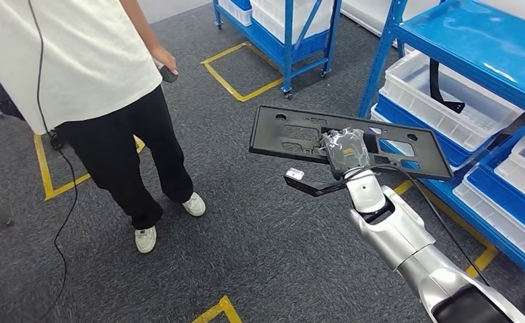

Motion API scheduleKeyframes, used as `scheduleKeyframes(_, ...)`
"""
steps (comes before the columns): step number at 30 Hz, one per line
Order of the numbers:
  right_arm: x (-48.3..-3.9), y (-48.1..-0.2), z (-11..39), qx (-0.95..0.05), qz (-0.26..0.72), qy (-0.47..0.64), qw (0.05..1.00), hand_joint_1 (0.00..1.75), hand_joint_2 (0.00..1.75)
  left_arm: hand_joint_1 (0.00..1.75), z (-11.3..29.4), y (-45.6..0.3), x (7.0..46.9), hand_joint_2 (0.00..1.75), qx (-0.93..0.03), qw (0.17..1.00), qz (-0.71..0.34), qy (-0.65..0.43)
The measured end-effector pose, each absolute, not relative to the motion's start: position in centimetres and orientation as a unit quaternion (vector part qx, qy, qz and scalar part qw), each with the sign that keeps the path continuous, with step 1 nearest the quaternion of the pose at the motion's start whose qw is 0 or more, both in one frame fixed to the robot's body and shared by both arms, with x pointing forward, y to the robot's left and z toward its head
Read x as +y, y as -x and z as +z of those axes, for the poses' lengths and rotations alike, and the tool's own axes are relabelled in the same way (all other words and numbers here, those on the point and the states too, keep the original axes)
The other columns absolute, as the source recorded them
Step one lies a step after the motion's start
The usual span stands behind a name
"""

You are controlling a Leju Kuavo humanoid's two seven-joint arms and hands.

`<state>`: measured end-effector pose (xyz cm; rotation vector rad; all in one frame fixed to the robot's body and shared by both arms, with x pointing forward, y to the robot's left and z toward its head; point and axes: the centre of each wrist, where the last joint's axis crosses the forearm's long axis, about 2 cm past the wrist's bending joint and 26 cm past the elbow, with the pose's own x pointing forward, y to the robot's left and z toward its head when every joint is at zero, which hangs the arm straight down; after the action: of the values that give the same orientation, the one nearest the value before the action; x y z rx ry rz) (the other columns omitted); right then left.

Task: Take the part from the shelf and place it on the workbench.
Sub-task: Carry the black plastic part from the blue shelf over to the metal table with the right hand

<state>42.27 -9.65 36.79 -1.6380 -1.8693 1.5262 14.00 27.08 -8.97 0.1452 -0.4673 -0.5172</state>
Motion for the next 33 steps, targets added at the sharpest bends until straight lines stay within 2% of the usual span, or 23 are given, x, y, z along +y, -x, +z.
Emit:
scheduleKeyframes(18,-10.9,-42.8,35.4,-0.626,0.533,0.554,0.129,1.75,1.75,0.0,-8.8,-14.5,26.8,1.75,-0.229,0.937,-0.258,-0.061)
scheduleKeyframes(26,-11.2,-43.1,36.3,-0.632,0.524,0.558,0.122,1.75,1.75,0.0,-8.8,-14.5,26.7,1.75,-0.226,0.94,-0.25,-0.06)
scheduleKeyframes(33,-11.4,-43.2,36.4,-0.629,0.523,0.56,0.126,1.75,1.75,0.0,-8.8,-14.6,26.6,1.75,-0.255,0.951,-0.169,-0.041)
